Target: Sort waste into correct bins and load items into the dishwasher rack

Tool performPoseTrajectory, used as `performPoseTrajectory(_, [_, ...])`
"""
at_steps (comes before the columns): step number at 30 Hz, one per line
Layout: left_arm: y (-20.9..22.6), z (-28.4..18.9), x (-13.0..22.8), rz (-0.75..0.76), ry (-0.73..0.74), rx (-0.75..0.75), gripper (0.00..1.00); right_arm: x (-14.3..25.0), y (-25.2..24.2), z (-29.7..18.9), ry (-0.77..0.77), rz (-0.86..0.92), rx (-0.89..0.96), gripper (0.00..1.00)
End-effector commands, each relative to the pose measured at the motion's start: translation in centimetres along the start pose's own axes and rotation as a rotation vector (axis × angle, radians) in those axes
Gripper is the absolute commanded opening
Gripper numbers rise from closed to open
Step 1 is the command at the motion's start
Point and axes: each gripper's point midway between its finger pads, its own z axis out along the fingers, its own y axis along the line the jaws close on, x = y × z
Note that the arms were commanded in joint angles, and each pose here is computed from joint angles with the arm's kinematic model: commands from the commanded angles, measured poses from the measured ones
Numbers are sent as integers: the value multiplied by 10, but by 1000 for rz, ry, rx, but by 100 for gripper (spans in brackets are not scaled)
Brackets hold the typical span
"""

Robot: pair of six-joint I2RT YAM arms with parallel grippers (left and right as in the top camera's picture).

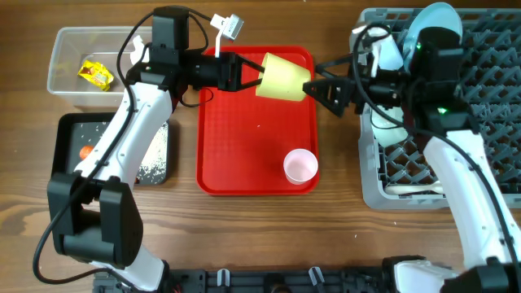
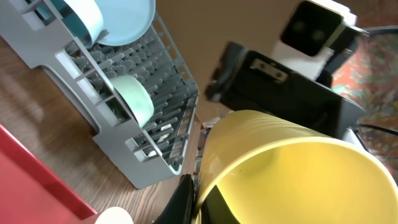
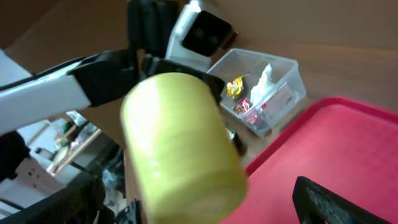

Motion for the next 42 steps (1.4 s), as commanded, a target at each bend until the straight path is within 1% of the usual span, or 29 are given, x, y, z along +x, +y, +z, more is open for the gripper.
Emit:
performPoseTrajectory(1, [-11,-1,1,11,12,37,4,6,-12,14,21,80,-5,100])
performPoseTrajectory(8, [-13,3,2,25,19,42,4,10,-5,31,41,72,-48,100])
performPoseTrajectory(18, [-13,3,2,28,19,43,4,10,-4,31,43,89,-52,99])
performPoseTrajectory(22, [-13,3,2,32,18,43,4,11,-4,32,44,89,-54,97])
performPoseTrajectory(27, [-12,3,0,35,12,32,4,15,4,40,62,82,-75,88])
performPoseTrajectory(33, [-12,3,1,35,12,32,4,16,13,47,69,57,-97,82])
performPoseTrajectory(37, [-12,3,0,35,12,33,4,16,13,47,69,58,-97,74])
performPoseTrajectory(39, [-12,3,0,35,12,33,4,16,13,47,69,58,-97,68])
performPoseTrajectory(42, [-12,3,0,35,12,33,4,15,13,47,69,61,-97,61])
